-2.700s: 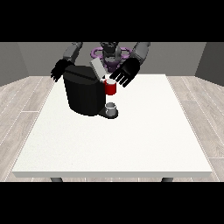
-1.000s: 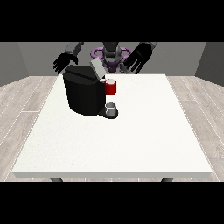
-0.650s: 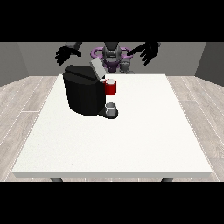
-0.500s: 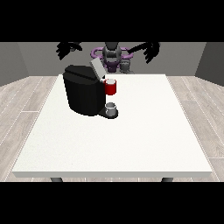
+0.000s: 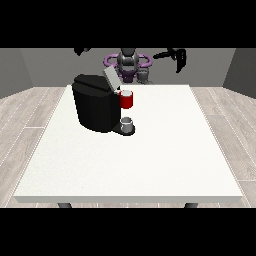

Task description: Insert the coffee pod into the coffee machine and close the lid

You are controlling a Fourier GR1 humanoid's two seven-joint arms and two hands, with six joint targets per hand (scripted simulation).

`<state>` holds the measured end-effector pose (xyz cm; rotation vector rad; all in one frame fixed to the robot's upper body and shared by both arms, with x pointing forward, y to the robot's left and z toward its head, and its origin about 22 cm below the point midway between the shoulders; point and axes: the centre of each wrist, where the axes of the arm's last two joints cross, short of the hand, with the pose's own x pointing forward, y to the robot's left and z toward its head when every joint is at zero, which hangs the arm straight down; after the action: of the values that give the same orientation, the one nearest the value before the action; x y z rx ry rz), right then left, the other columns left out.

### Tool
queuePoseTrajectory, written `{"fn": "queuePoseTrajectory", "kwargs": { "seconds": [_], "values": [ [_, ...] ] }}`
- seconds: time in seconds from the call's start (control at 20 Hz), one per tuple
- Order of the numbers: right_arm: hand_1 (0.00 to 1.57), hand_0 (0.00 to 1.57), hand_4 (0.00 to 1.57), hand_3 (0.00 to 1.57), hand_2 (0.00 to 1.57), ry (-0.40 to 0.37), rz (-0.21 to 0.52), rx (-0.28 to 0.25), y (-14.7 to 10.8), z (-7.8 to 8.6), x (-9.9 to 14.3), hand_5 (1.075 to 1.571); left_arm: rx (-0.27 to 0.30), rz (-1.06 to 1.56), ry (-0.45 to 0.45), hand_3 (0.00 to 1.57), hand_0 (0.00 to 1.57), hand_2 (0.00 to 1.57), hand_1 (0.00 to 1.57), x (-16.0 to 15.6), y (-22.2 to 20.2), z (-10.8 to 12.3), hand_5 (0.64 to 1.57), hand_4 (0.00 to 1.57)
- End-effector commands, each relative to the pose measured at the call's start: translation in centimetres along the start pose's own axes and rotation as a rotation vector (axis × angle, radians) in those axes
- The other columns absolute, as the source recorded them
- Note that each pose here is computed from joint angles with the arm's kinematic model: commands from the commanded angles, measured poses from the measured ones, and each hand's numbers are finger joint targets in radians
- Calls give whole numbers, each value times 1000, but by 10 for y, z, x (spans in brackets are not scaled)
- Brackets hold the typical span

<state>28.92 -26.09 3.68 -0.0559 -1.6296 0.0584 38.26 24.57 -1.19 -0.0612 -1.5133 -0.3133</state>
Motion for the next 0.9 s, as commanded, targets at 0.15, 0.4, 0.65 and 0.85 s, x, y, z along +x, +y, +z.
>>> {"fn": "queuePoseTrajectory", "kwargs": {
  "seconds": [0.15, 0.4, 0.65, 0.85],
  "values": [
    [0, 0, 239, 0, 0, -20, 73, 23, -8, -22, 20, 1571, -42, 121, -34, 0, 0, 0, 0, -1, 2, 12, 1571, 57],
    [0, 0, 0, 0, 0, -28, 87, 98, 22, -16, 3, 1571, 2, 141, -27, 0, 0, 0, 0, -11, -12, 29, 1571, 0],
    [0, 0, 0, 0, 0, -20, 30, 94, 5, -39, 13, 1571, 6, 138, -94, 0, 0, 0, 0, 9, -12, 37, 1571, 112],
    [0, 0, 0, 0, 0, -4, 8, 20, -8, -41, -13, 1571, -11, 172, -85, 0, 0, 0, 0, 13, -31, 44, 1571, 0]
  ]
}}
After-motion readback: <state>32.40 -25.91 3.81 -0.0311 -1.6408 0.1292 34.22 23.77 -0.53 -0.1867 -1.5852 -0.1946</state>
